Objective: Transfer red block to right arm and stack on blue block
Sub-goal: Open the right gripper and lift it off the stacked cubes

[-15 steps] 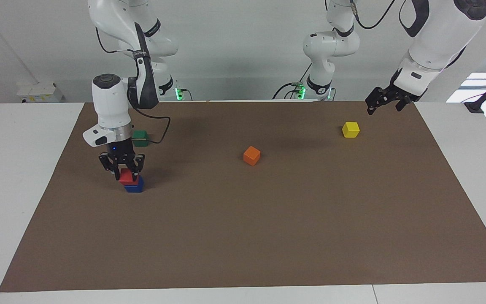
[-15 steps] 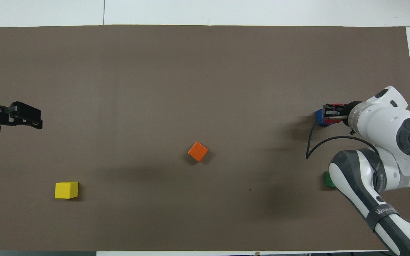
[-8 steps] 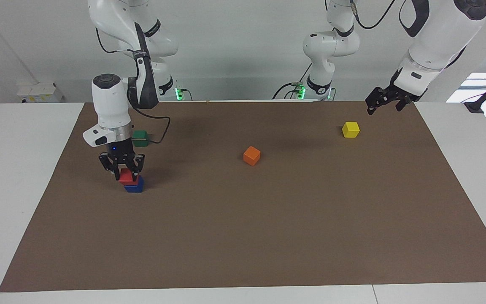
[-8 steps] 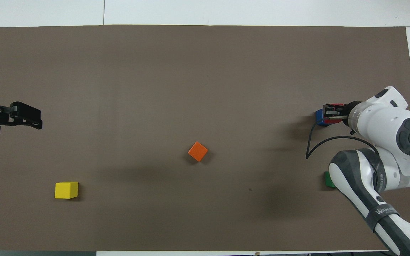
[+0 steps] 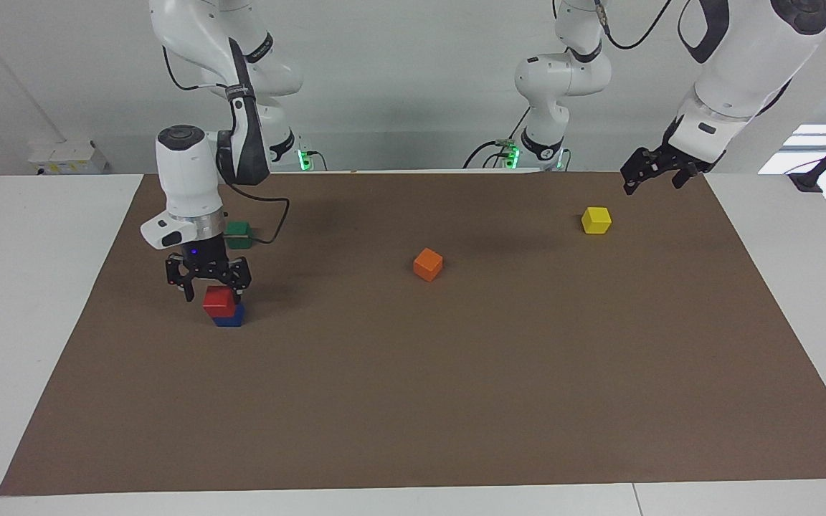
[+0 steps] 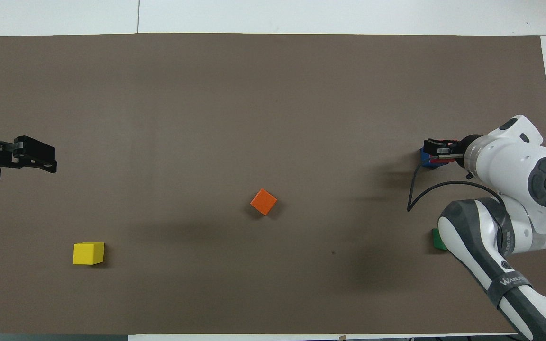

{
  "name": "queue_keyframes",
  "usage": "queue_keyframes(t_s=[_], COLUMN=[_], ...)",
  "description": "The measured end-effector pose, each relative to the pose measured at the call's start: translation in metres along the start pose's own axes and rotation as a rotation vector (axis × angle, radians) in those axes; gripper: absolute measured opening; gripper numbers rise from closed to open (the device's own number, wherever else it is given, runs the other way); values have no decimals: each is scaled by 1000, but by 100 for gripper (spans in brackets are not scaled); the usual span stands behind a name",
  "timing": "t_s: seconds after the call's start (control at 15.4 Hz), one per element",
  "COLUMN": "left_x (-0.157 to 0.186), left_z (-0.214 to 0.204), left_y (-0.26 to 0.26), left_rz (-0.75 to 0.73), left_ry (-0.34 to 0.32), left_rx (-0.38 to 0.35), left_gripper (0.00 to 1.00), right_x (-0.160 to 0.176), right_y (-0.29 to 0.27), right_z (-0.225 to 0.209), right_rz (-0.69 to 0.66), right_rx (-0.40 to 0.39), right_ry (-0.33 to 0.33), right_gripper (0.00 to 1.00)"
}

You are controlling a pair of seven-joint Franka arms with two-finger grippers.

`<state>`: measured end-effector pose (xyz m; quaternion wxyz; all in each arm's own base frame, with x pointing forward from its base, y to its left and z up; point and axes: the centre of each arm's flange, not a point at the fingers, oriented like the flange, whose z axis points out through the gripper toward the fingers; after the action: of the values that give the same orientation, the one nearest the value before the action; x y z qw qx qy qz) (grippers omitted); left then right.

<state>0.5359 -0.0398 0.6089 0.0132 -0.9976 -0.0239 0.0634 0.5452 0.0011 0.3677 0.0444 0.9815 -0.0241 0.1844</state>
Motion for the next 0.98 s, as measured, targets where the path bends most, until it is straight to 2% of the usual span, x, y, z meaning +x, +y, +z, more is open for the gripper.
queue_keyframes(t_s=[0.13, 0.39, 0.65, 0.85, 0.98], left_x=[0, 0, 0, 0, 0], left_z=[0, 0, 0, 0, 0], left_y=[0, 1, 1, 1, 1], left_rz=[1, 1, 2, 2, 2], left_ry=[0, 0, 0, 0, 0], left_rx=[0, 0, 0, 0, 0], left_gripper=[100, 100, 100, 100, 100], right_x=[2, 21, 47, 66, 76], right_y=[1, 4, -2, -9, -9], right_z=[-1, -18, -60, -102, -130], right_rz=[2, 56, 63, 67, 44], right_rx=[-4, -14, -27, 34, 46], right_ry=[-11, -109, -193, -256, -293], right_gripper=[100, 100, 100, 100, 100])
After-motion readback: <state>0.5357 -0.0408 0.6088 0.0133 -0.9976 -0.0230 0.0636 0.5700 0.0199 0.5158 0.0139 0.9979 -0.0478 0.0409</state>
